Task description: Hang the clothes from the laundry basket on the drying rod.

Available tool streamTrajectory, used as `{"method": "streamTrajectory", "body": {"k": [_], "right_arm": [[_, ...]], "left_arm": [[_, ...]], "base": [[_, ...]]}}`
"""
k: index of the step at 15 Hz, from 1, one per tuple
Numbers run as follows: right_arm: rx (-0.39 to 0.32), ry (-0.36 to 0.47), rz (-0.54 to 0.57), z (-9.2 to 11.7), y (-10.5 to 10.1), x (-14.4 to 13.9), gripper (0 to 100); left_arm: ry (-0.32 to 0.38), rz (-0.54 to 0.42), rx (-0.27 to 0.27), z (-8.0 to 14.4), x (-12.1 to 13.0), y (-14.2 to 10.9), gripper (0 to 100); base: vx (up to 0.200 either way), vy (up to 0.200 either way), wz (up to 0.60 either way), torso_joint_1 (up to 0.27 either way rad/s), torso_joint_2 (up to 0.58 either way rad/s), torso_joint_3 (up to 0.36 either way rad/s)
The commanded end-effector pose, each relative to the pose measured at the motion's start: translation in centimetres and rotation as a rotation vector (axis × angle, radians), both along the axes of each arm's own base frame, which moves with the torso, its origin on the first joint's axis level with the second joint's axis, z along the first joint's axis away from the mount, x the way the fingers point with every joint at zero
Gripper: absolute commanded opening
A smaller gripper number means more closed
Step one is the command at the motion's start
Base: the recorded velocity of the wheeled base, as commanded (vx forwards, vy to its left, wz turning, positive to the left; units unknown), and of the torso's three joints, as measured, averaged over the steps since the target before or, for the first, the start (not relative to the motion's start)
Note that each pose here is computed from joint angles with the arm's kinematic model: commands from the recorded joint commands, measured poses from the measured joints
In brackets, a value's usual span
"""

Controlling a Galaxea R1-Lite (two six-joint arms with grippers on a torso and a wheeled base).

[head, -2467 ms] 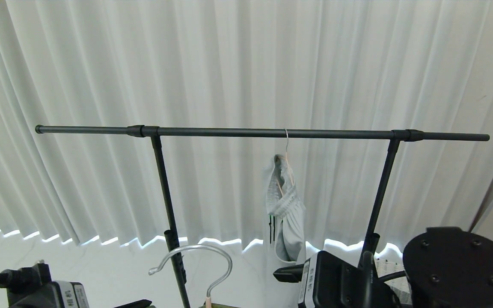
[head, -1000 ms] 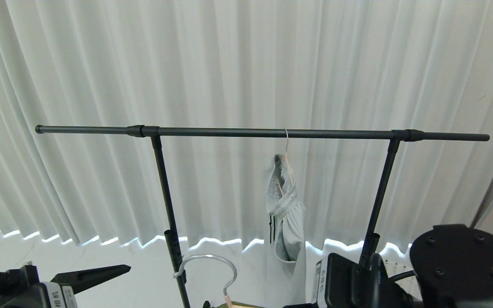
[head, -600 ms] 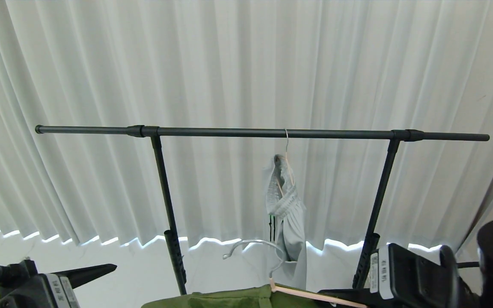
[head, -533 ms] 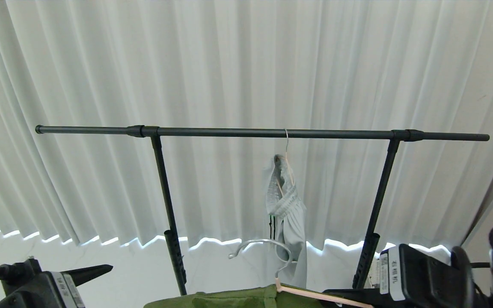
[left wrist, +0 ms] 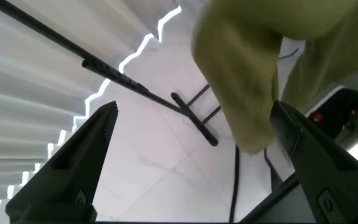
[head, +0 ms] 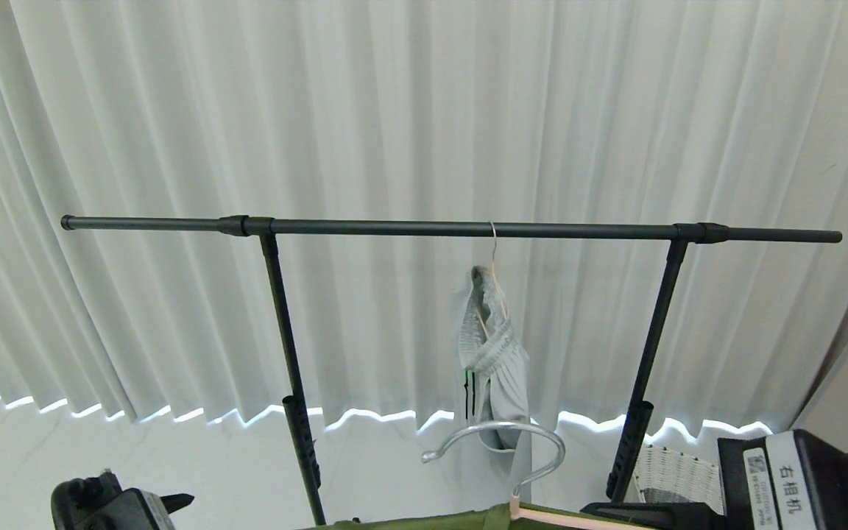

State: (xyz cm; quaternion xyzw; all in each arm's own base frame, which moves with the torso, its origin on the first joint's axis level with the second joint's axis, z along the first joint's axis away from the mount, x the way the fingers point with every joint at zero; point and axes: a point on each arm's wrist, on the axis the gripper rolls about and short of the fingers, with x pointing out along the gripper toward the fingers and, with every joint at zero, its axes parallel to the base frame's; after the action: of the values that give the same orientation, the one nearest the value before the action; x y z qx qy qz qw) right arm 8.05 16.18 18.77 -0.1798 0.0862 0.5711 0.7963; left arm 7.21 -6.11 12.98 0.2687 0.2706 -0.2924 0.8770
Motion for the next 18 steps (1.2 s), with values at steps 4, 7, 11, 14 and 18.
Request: {"method": "streamTrajectory", "body": {"k": [4, 7, 11, 14, 18], "right_arm": [[0.005, -0.006, -0.006, 0.1, -0.2, 0.0, 0], [-0.047, 0.021, -0.089, -0.1, -2.4, 0.4, 0], [-0.067, 0.04, -0.175, 0.1, -5.0, 0.1, 0], [-0.076, 0.051, -0.188, 0.0, -5.4, 0.0, 0], [-0.071, 0.055, -0.192, 0.0, -5.2, 0.2, 0]], "left_arm": [[0.031, 0.039, 0.009, -0.5, 1.5, -0.6, 0], [0.031, 0.169, 0.017, -0.6, 2.3, 0.5, 0], [0.026, 0.309, 0.012, -0.5, 3.0, 1.9, 0], [-0.003, 0.23, 0.034, -0.2, 2.7, 1.5, 0], [-0.031, 0.164, 0.028, 0.1, 2.5, 1.0, 0]], "base": [[0.0, 0.0, 0.0, 0.0, 0.0, 0.0], [0.0, 0.0, 0.0, 0.0, 0.0, 0.0], [0.0, 0.0, 0.0, 0.0, 0.0, 0.0], [0.0, 0.0, 0.0, 0.0, 0.0, 0.0], [0.0, 0.0, 0.0, 0.0, 0.0, 0.0]]}}
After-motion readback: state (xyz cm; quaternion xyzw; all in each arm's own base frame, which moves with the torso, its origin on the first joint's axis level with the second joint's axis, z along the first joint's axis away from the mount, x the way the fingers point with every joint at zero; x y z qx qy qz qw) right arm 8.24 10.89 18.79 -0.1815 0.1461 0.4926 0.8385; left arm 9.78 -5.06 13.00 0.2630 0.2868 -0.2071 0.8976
